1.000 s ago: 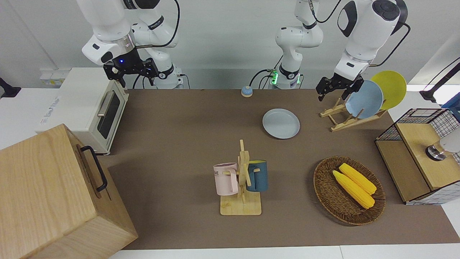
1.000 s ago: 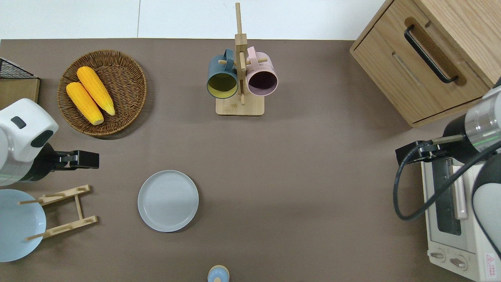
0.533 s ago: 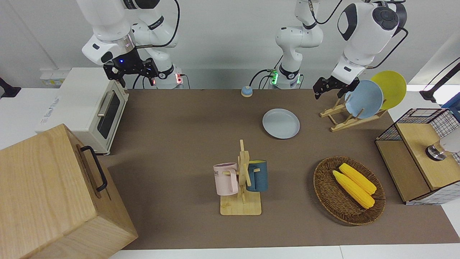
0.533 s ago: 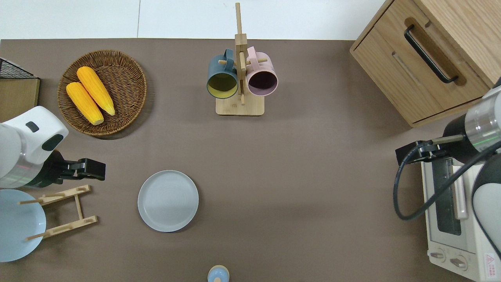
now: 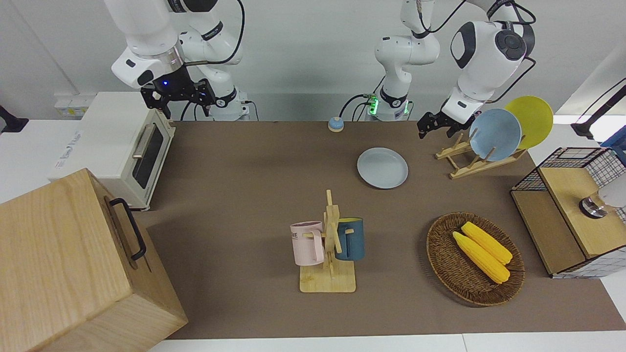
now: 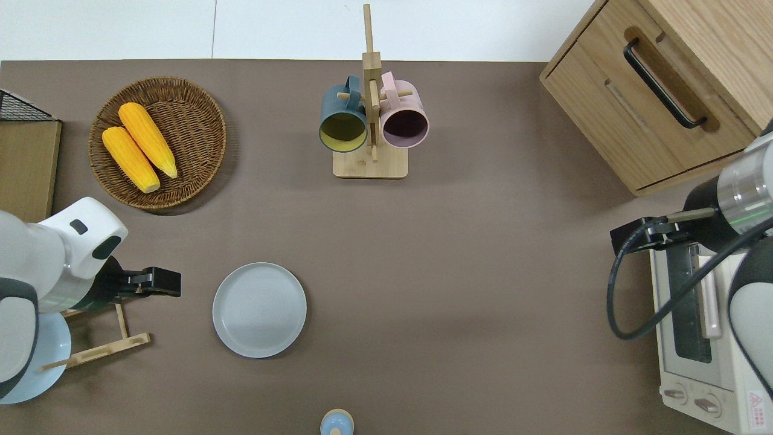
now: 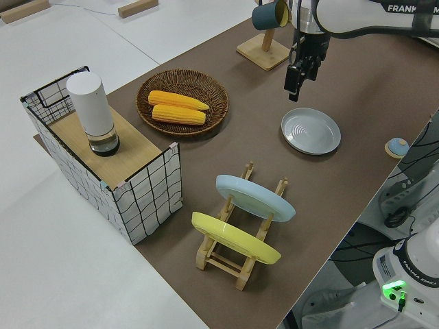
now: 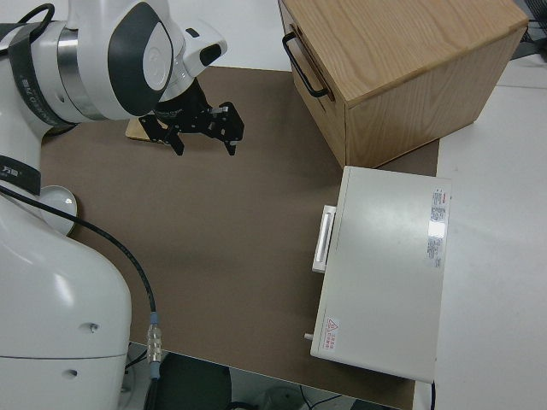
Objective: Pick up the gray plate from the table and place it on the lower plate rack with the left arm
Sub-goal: 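Move the left gripper toward the edge of the gray plate, then lower the left gripper and grasp the gray plate's rim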
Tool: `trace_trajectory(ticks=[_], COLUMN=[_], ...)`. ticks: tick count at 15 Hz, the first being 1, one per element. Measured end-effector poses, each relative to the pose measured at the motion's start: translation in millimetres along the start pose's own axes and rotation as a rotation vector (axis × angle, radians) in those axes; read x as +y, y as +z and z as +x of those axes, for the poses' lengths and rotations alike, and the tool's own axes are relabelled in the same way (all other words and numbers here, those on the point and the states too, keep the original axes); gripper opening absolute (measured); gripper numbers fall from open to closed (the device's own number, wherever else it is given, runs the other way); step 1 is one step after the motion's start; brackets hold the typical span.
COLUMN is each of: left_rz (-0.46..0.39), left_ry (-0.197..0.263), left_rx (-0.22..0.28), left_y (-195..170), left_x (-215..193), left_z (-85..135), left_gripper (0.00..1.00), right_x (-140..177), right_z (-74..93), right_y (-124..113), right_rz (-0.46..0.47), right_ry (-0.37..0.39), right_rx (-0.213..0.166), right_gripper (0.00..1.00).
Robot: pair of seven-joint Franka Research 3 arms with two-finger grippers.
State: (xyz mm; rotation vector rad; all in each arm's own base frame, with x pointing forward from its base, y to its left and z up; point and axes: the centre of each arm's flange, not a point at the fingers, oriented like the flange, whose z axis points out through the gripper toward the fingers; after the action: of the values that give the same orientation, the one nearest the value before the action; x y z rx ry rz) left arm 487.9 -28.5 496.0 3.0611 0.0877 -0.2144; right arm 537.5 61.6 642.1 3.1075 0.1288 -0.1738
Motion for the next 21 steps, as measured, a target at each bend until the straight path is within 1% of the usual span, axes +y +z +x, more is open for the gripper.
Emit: trace_trajectory(ticks=[2, 6, 10, 15, 18, 21], left_rz=[-0.003, -0.002, 0.004, 0.015, 0.022, 0.026], left_ry=[-0.004, -0.011, -0.005, 0.015, 0.028, 0.032], left_rx=[0.021, 0.066, 0.073, 0.105, 0.099, 0.078], left_y=[18, 71, 106, 149, 170, 181], left_x=[-2, -5, -4, 2, 6, 7], left_z=[0, -1, -9, -24, -34, -36], left_gripper=[1.00, 1.00, 1.00, 1.00, 1.00, 1.00], right_x=[0, 0, 0, 0, 0, 0], right_z=[0.0, 0.0, 0.0, 0.0, 0.0, 0.0], right_y=[0, 0, 0, 0, 0, 0], right_rz=[0.000, 0.000, 0.000, 0.000, 0.000, 0.000], right_ry=[0.000, 0.000, 0.000, 0.000, 0.000, 0.000], right_rx=[0.000, 0.000, 0.000, 0.000, 0.000, 0.000], right_gripper=[0.99, 0.99, 0.99, 0.99, 0.99, 0.99])
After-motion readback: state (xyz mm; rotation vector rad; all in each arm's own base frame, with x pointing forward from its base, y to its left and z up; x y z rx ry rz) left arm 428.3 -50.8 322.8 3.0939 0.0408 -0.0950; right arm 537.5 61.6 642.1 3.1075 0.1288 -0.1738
